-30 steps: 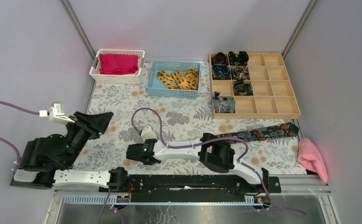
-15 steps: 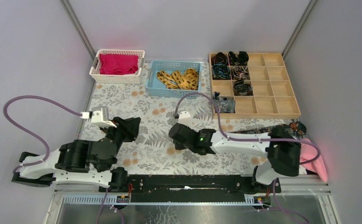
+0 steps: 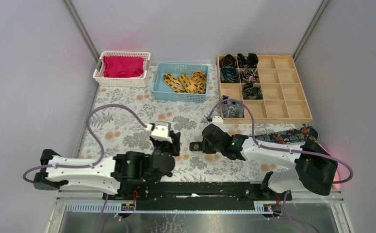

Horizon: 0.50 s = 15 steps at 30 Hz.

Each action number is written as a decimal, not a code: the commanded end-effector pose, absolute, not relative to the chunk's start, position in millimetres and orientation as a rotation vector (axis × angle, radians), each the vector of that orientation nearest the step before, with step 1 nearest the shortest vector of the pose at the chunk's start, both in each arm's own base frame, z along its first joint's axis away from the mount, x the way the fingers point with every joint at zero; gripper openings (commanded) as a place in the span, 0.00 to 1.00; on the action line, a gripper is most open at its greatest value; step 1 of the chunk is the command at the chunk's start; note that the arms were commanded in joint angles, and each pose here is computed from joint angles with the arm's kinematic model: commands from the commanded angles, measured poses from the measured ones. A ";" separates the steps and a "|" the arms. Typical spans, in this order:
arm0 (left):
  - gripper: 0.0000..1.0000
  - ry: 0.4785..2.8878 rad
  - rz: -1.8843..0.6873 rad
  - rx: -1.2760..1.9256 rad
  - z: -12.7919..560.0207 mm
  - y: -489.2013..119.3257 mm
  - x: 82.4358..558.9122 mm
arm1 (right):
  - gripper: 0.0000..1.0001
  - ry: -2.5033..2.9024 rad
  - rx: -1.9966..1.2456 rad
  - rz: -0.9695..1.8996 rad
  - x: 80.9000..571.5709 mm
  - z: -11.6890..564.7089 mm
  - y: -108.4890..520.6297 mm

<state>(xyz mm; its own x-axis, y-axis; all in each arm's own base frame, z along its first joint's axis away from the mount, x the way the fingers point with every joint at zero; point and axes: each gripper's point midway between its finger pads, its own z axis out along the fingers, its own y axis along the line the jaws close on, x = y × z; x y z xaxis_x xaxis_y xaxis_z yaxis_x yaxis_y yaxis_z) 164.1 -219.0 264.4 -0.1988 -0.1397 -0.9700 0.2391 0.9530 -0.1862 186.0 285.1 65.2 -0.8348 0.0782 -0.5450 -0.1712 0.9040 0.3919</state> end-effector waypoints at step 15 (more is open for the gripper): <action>0.22 1.922 -0.669 0.233 166.2 -311.0 222.3 | 0.03 2.569 0.049 0.452 196.6 36.4 235.5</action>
<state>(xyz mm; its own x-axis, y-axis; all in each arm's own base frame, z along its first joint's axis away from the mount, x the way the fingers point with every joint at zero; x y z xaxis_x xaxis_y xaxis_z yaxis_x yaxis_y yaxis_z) 221.1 -273.5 163.0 -0.4234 -0.0945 -0.9010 0.3059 0.9212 -0.2404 195.9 242.6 45.4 -0.8475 0.1317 -0.5142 -0.0674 0.9342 0.3504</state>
